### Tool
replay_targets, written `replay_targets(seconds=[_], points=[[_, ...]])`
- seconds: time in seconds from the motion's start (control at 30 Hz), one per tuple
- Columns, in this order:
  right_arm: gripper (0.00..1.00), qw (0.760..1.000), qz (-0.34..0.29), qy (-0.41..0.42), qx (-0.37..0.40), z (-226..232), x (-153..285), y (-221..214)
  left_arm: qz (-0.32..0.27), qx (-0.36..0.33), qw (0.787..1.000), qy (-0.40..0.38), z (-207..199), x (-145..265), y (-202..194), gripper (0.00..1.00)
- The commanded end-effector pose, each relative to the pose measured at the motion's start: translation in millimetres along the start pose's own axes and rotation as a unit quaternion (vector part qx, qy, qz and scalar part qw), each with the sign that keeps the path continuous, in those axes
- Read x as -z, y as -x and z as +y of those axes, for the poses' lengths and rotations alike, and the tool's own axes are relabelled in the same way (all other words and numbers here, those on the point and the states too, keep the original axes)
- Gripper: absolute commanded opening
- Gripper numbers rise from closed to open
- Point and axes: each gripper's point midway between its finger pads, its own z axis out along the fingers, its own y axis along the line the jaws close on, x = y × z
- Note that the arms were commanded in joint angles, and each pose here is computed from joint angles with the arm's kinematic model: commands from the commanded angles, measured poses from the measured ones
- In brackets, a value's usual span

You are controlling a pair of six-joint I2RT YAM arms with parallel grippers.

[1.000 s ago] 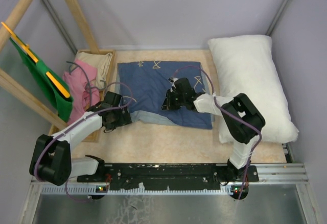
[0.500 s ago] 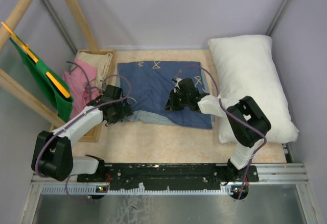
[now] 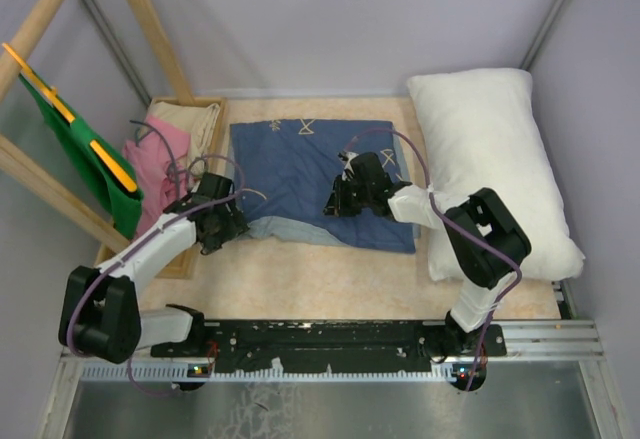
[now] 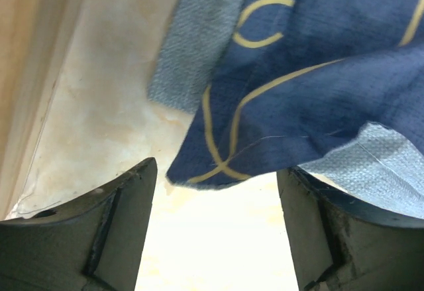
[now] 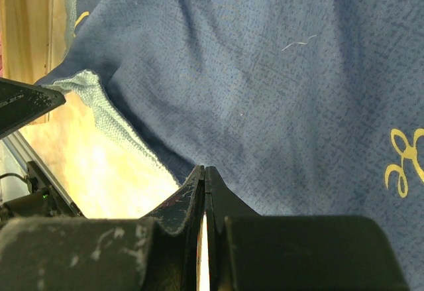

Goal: Remove the pillowcase from the pillow
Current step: Fold the pillowcase at the center of the board.

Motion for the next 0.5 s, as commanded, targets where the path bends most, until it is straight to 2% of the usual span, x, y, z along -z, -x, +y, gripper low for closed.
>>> replay_targets(seconds=[0.0, 0.1, 0.27, 0.4, 0.47], points=[[0.03, 0.999, -0.029, 0.02, 0.018, 12.8, 13.9, 19.2, -0.008, 0.092, 0.996, -0.003, 15.4, 5.9, -5.1, 0.83], [0.03, 0.999, -0.028, 0.02, 0.019, 11.9, 13.7, 18.6, -0.027, 0.166, 0.984, -0.056, 5.6, 13.1, 1.9, 0.87], [0.03, 0.999, -0.028, 0.023, 0.02, 13.3, 14.6, 18.9, -0.041, 0.302, 0.942, -0.14, -10.9, 31.1, 17.2, 0.9], [0.03, 0.999, -0.027, 0.022, 0.021, 11.7, 15.2, 17.4, -0.029, 0.395, 0.902, -0.169, -12.2, 36.0, 18.9, 0.9], [0.03, 0.999, -0.029, 0.021, 0.021, 11.5, 16.1, 17.6, -0.014, 0.428, 0.887, -0.175, -9.8, 31.6, 14.9, 0.84]])
